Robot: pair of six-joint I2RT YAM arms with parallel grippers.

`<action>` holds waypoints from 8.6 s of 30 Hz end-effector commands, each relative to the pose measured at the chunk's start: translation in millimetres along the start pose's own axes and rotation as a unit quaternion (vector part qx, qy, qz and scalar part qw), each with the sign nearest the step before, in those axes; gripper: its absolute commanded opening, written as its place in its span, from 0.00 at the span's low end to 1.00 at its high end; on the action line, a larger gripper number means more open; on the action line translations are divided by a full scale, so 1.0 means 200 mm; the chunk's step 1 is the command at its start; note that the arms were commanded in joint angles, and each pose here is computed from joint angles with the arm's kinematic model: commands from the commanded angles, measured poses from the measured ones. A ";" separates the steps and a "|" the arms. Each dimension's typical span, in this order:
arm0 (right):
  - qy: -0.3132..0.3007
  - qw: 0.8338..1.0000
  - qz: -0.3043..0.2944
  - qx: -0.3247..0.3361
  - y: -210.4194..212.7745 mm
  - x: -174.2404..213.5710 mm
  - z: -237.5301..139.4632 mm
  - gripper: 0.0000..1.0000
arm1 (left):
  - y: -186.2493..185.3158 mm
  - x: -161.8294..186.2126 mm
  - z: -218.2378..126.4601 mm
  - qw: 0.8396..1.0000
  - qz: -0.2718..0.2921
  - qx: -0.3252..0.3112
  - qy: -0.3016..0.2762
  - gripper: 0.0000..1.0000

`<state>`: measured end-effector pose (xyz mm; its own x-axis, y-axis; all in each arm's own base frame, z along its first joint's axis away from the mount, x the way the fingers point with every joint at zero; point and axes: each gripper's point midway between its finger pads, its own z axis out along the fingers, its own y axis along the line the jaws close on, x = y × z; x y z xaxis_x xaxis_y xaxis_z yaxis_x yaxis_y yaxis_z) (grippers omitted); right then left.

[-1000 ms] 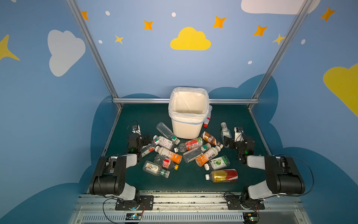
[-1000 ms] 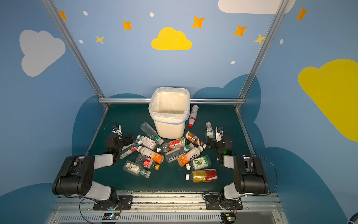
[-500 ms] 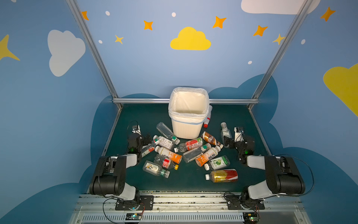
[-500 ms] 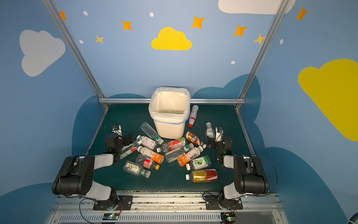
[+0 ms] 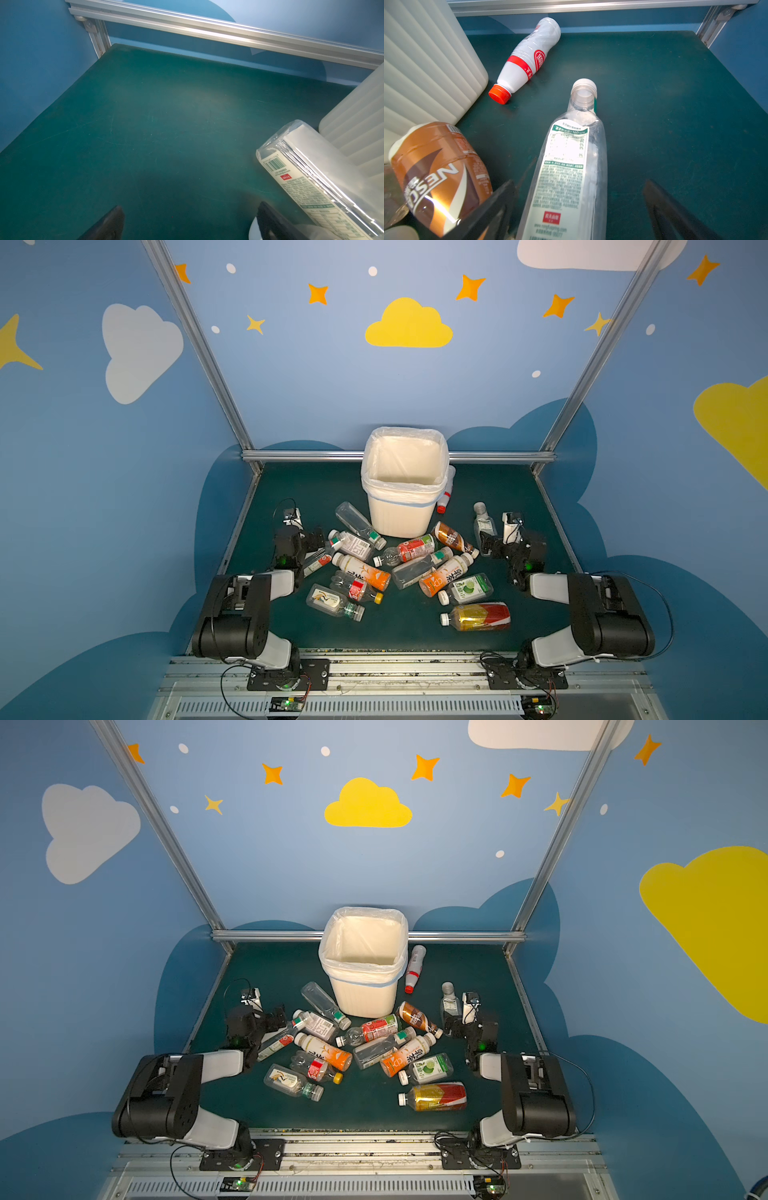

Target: Throw the plastic bottles in the bin

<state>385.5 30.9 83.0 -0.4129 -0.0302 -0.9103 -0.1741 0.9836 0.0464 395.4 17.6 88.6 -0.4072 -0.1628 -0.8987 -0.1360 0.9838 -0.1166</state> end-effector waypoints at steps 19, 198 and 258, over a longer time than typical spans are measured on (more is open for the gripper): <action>-0.013 1.000 0.018 0.022 -0.05 -0.09 0.00 0.91 | 0.05 0.01 0.00 0.999 -0.006 -0.026 0.022 0.98; 0.261 0.941 0.153 -0.154 0.60 -0.17 -0.76 0.75 | -1.48 0.44 -0.81 0.853 0.307 0.177 0.382 0.65; 0.247 0.946 0.163 -0.134 0.52 -0.20 -0.78 0.84 | -1.67 0.69 -0.61 0.810 0.351 0.186 0.432 0.64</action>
<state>246.4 108.3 178.1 -0.8539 0.1278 -0.5044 -0.1429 0.8745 0.4634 273.5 -344.6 40.6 -0.7712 0.6130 -0.1717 0.6203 0.7843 0.0139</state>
